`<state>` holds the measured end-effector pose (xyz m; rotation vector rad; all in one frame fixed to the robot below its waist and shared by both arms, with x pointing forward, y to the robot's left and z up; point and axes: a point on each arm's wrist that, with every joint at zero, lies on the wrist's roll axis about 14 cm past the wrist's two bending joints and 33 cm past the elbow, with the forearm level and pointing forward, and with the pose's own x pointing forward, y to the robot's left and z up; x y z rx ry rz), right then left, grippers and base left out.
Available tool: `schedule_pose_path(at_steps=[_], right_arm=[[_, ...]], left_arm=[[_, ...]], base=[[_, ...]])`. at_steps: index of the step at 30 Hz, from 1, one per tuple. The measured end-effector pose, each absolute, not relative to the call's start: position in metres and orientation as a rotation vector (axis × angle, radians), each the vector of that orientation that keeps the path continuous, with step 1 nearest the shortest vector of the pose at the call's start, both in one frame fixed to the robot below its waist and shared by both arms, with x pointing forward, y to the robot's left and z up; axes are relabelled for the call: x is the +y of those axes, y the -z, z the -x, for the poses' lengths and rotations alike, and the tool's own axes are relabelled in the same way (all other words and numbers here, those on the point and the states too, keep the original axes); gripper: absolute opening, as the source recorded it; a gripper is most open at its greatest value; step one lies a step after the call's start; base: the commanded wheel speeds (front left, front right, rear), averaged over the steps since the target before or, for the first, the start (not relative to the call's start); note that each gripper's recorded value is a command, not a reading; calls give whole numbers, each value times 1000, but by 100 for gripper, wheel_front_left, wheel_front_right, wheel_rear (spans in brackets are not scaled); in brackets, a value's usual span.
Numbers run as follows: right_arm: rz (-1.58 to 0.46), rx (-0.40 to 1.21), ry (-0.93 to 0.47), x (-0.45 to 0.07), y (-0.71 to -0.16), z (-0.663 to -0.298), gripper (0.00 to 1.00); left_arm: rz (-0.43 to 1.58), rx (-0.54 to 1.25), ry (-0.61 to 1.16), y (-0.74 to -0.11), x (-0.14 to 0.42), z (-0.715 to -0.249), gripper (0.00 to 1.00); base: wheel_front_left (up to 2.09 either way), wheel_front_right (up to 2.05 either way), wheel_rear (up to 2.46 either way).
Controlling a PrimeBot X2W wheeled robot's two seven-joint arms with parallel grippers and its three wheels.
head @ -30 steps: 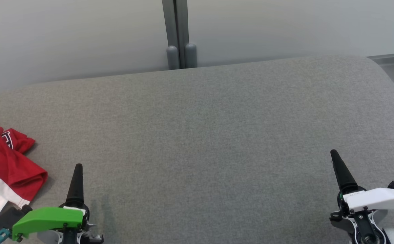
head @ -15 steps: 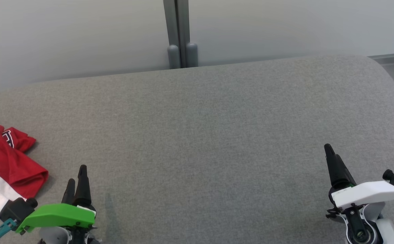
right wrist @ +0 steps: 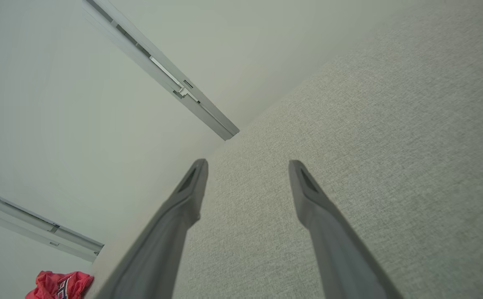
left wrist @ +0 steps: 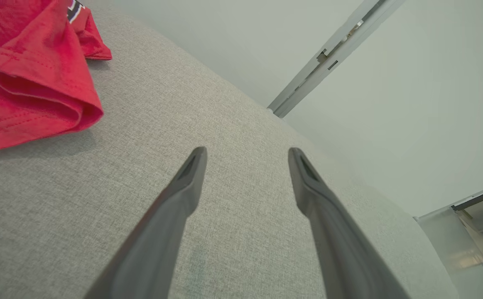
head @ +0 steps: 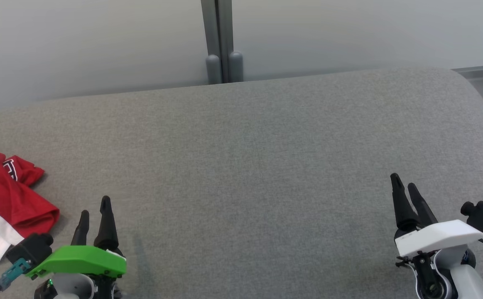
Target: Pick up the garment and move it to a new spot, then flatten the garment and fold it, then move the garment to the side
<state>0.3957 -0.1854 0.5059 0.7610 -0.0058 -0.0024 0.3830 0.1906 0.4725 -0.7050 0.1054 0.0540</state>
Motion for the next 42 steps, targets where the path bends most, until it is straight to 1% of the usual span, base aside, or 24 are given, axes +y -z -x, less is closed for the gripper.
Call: schedule_pose_path(at_steps=[18,32,42], right_arm=[[-546,-36,-15,-183,-510,-394,100],[-460,-71,-23,-183,-517,-396,100],[-353,-64,-43,-177,-513,-394,100]], left_arm=[[475,121,-49,-465,184,-380,100],[361,103,-62,-464,188,-379,100],[272,102,-57,-461,189,-378,100]], base=[[0,0,0],[0,0,0],[0,0,0]])
